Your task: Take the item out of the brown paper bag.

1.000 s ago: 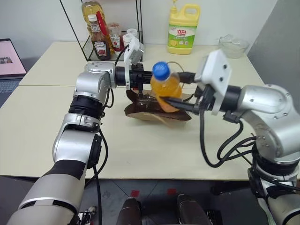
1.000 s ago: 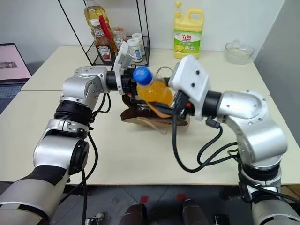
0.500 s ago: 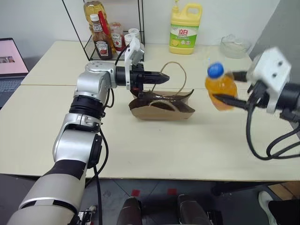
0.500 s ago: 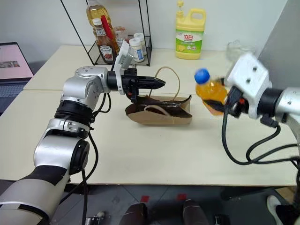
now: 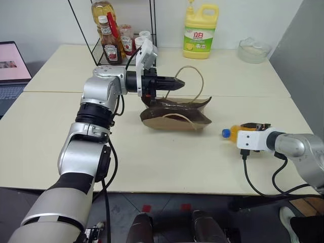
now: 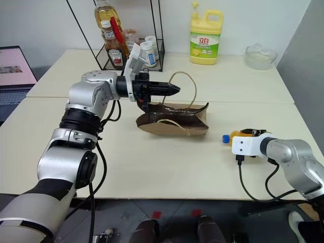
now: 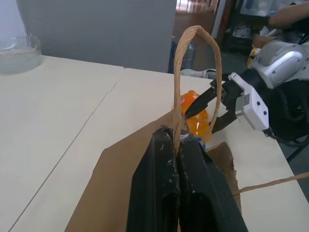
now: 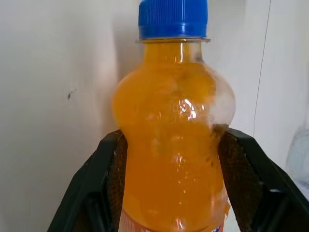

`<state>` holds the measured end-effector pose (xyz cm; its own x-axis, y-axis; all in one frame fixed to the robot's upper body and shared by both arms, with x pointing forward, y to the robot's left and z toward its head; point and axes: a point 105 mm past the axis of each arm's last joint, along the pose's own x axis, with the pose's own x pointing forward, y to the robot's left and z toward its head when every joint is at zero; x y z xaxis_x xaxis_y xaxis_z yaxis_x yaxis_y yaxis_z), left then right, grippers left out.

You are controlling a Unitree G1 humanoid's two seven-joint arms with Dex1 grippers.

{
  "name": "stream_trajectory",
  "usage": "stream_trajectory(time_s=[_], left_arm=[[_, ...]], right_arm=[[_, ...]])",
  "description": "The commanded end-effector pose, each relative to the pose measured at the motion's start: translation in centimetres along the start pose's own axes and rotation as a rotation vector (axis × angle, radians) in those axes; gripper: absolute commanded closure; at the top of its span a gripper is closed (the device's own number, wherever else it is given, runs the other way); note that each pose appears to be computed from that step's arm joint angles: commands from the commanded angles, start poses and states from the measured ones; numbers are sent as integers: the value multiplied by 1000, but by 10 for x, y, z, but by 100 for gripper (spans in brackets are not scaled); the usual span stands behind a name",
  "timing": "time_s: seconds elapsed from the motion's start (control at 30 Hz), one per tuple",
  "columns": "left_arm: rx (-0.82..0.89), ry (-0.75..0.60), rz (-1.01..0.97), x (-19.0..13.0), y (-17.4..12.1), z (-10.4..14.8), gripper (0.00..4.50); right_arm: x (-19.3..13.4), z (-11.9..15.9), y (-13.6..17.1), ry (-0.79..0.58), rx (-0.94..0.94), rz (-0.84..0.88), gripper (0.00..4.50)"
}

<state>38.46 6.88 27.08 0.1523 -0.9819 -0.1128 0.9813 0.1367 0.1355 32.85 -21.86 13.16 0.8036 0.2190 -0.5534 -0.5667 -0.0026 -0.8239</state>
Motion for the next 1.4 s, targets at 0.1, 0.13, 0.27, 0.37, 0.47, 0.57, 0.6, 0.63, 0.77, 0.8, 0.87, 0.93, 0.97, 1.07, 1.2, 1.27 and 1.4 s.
stream_trajectory(time_s=[0.1,0.13,0.27,0.37,0.47,0.57,0.6,0.63,0.77,0.8,0.87,0.93,0.97,1.07,1.2,1.27,1.4], left_arm=[[50,-42,-4,-4,-3,17,450],[50,-42,-4,-4,-3,17,450],[48,-42,-3,-4,-3,18,450],[47,-42,4,-6,-2,18,450],[43,-41,19,-6,1,17,450],[38,-41,33,-5,3,16,450],[38,-41,36,-5,4,15,450],[38,-39,40,-4,4,15,450],[41,0,109,1,15,9,450],[35,2,123,1,17,9,450],[26,1,146,2,20,9,430],[25,0,167,2,23,10,389],[25,-1,171,2,24,11,357],[30,-10,195,1,27,14,268],[50,-24,225,-2,32,19,145],[69,-30,242,-4,34,22,83],[147,-21,281,-8,39,27,4]], right_arm=[[-2,-1,1,11,42,-17,34],[-4,0,0,6,39,-23,2],[-23,13,-13,-63,99,-43,2],[-46,31,-32,-166,185,-72,2],[-73,56,-51,-321,343,-102,2],[-91,76,-61,-464,407,-109,2],[-93,77,-62,-464,425,-101,2],[-95,77,-61,-466,438,-92,2],[-110,95,-63,-580,512,-34,2],[-113,99,-62,-599,520,-17,2],[-115,103,-60,-612,524,4,0],[-116,106,-59,-617,524,15,0],[-117,107,-59,-619,524,17,0],[-116,108,-59,-618,525,19,0],[-115,107,-61,-611,521,15,0],[-115,106,-61,-607,521,13,0],[-114,103,-63,-598,520,3,0]])
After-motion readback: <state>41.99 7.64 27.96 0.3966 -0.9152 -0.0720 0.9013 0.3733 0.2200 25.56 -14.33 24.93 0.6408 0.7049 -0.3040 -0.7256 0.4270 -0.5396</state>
